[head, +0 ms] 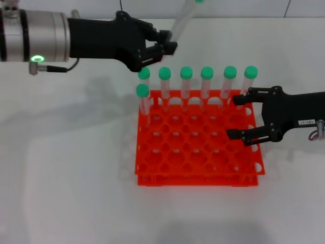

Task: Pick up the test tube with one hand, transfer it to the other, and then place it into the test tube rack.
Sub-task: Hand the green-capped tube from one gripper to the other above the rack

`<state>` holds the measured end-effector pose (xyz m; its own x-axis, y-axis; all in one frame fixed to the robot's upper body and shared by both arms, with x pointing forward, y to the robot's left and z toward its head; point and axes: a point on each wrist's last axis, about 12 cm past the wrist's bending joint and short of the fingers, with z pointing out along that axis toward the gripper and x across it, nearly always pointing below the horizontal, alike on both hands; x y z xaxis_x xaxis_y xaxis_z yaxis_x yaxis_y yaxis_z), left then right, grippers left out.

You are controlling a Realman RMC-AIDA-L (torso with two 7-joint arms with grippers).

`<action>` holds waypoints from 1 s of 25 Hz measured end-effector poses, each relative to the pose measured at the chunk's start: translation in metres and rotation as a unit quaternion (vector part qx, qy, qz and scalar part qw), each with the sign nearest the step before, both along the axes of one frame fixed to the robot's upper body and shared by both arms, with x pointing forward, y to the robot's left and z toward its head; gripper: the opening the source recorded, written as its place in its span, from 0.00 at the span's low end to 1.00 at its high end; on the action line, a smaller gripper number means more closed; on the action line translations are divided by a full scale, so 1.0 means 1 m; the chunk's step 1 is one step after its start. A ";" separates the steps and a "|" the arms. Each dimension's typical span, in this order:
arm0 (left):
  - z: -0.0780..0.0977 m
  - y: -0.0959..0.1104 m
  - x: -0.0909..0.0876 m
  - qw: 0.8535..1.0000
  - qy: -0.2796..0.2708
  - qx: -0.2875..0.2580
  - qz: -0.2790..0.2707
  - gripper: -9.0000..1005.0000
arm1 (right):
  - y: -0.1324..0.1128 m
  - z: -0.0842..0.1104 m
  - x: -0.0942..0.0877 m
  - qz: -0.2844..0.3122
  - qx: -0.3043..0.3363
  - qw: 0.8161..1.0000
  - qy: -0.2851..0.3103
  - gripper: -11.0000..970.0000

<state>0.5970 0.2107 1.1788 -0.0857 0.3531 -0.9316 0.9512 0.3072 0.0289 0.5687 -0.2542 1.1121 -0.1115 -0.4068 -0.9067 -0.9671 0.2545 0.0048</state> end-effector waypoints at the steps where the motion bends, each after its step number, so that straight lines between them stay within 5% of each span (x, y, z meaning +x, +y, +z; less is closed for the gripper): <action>1: -0.001 -0.002 0.002 1.000 0.008 0.001 -0.007 0.20 | 0.000 0.000 0.000 0.000 0.000 1.000 0.000 0.90; 25: -0.028 -0.016 -0.004 0.994 0.038 0.043 -0.098 0.20 | -0.002 0.002 0.002 -0.012 0.006 1.000 0.004 0.90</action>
<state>0.5932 0.1944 1.1512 -0.0761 0.4478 -0.8909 0.9930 0.1150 -0.0270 0.5703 -0.2561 1.1141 -0.1278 -0.3936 -0.9104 -0.9607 0.2770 0.0150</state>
